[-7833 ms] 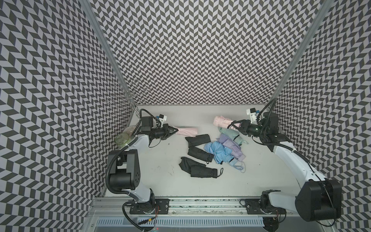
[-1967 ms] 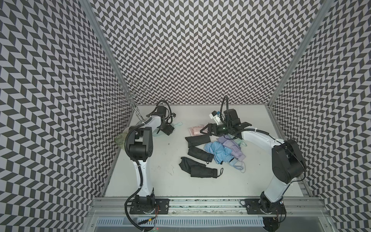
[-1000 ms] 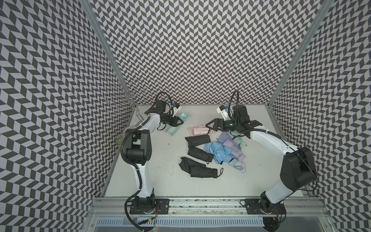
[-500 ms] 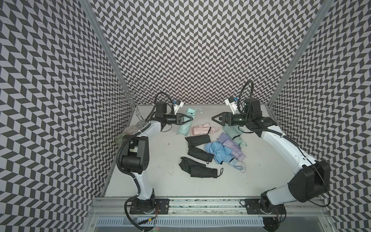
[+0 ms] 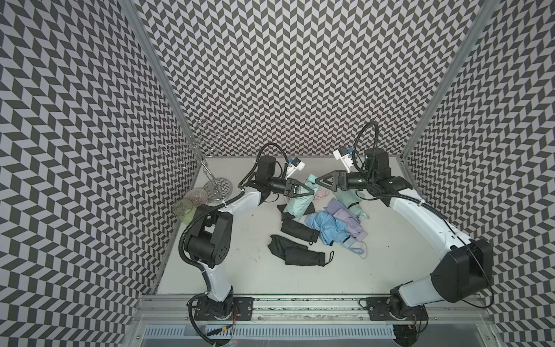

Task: Take umbrellas out of sleeves
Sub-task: Pick up the umbrella from the center of the board.

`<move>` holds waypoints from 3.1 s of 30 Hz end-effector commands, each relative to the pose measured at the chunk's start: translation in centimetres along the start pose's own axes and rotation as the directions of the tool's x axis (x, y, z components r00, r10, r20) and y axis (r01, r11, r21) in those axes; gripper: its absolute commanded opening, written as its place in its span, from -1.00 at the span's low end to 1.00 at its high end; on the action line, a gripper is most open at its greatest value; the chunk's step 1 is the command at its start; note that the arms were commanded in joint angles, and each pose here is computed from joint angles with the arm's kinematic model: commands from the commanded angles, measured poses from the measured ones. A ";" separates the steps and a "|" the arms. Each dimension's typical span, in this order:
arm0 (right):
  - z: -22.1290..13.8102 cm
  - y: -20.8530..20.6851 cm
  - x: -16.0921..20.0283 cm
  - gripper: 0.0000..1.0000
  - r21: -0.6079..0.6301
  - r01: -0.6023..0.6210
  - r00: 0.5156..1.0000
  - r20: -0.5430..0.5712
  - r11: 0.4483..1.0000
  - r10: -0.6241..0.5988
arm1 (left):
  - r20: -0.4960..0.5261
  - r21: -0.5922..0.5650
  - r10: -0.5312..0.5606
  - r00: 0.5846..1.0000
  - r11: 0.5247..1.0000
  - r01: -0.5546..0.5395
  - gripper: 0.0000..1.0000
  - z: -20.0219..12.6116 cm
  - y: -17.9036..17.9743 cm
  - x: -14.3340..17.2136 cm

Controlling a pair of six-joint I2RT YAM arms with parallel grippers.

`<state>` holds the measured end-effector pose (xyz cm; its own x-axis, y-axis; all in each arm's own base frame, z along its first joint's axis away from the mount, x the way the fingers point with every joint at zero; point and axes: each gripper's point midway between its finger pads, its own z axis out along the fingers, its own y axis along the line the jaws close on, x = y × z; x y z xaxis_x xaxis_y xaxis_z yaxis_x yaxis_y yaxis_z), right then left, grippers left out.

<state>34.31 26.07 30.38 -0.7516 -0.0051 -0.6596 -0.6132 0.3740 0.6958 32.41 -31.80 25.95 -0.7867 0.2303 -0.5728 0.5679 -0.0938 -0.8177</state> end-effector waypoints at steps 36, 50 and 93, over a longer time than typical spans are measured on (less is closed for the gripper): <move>1.6 2.1 -0.2 -0.84 -0.282 -0.050 0.997 0.041 0.958 0.064 | -0.014 0.035 0.005 1.000 0.999 -0.004 0.83 0.8 -1.8 -0.3; -3.9 0.9 -5.6 -0.90 -0.225 -0.132 0.908 0.363 0.965 0.209 | 0.323 -0.141 -0.156 0.933 0.967 0.211 0.98 -8.6 0.3 -4.8; -3.3 4.9 -6.6 -0.29 -0.313 -0.136 0.817 0.501 0.940 0.285 | 0.382 0.221 -0.184 0.906 0.970 0.103 -0.79 -5.7 -5.7 -3.0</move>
<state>37.60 25.67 34.34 -0.7395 0.5523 -0.3848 -0.4033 0.0943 0.9102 34.50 -26.89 31.36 -0.9317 -0.1897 -0.3097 0.3498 -0.2392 -0.9058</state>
